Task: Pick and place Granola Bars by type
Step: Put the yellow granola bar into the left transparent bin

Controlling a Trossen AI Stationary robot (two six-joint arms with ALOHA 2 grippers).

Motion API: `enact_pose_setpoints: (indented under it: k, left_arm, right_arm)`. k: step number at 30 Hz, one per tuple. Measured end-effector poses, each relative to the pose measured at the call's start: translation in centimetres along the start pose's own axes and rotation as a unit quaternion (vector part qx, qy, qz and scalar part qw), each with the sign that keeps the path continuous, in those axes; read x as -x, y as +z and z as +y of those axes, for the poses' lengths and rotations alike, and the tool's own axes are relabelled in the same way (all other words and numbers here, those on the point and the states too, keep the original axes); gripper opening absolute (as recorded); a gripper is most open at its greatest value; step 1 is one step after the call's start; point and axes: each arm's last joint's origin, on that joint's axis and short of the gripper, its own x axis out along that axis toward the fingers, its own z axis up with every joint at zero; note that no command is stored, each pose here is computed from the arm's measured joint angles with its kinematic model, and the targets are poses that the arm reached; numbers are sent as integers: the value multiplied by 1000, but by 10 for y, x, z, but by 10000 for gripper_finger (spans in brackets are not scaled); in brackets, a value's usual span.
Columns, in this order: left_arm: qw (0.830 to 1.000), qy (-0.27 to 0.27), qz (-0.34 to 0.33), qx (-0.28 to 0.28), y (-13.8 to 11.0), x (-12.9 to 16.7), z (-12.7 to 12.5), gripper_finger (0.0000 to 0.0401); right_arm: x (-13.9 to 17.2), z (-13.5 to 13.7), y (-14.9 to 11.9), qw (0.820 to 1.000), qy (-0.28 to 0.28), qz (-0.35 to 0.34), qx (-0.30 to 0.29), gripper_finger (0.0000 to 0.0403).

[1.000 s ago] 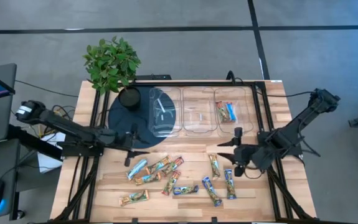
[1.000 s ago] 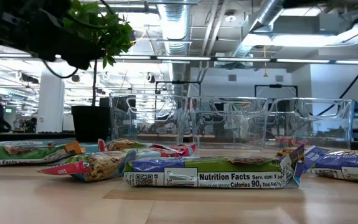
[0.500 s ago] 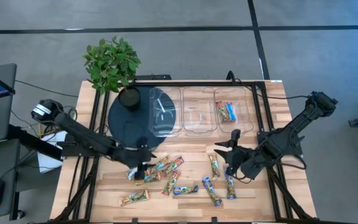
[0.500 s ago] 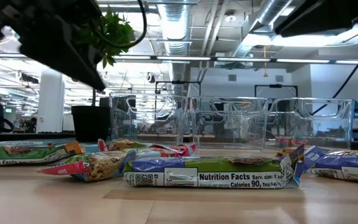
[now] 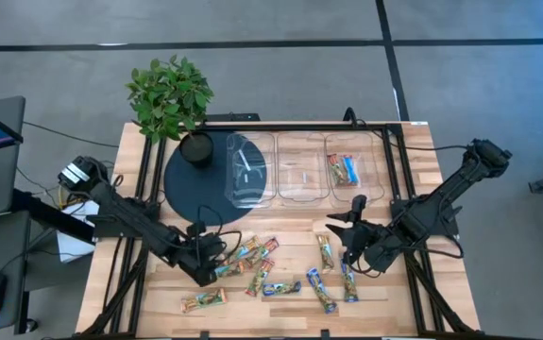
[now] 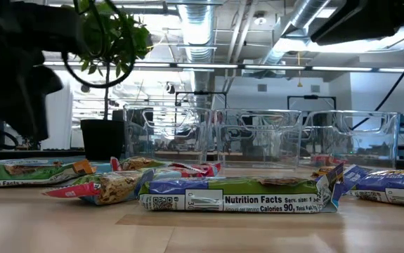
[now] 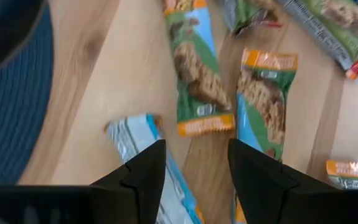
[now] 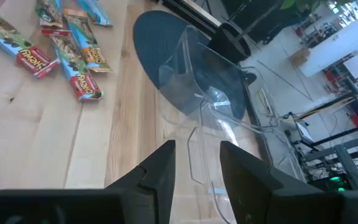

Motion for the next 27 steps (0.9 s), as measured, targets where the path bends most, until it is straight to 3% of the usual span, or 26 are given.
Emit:
enact_pose_setpoints:
  k: [13,27]
  left_arm:
    - [997,51,27,59,-9,2,8,170]
    - [996,23,35,73,-24,-15,17,202]
  right_arm:
    - [0,0,0,1000,2,-1,-5,118]
    - [0,0,0,1000,4,-1,-11,118]
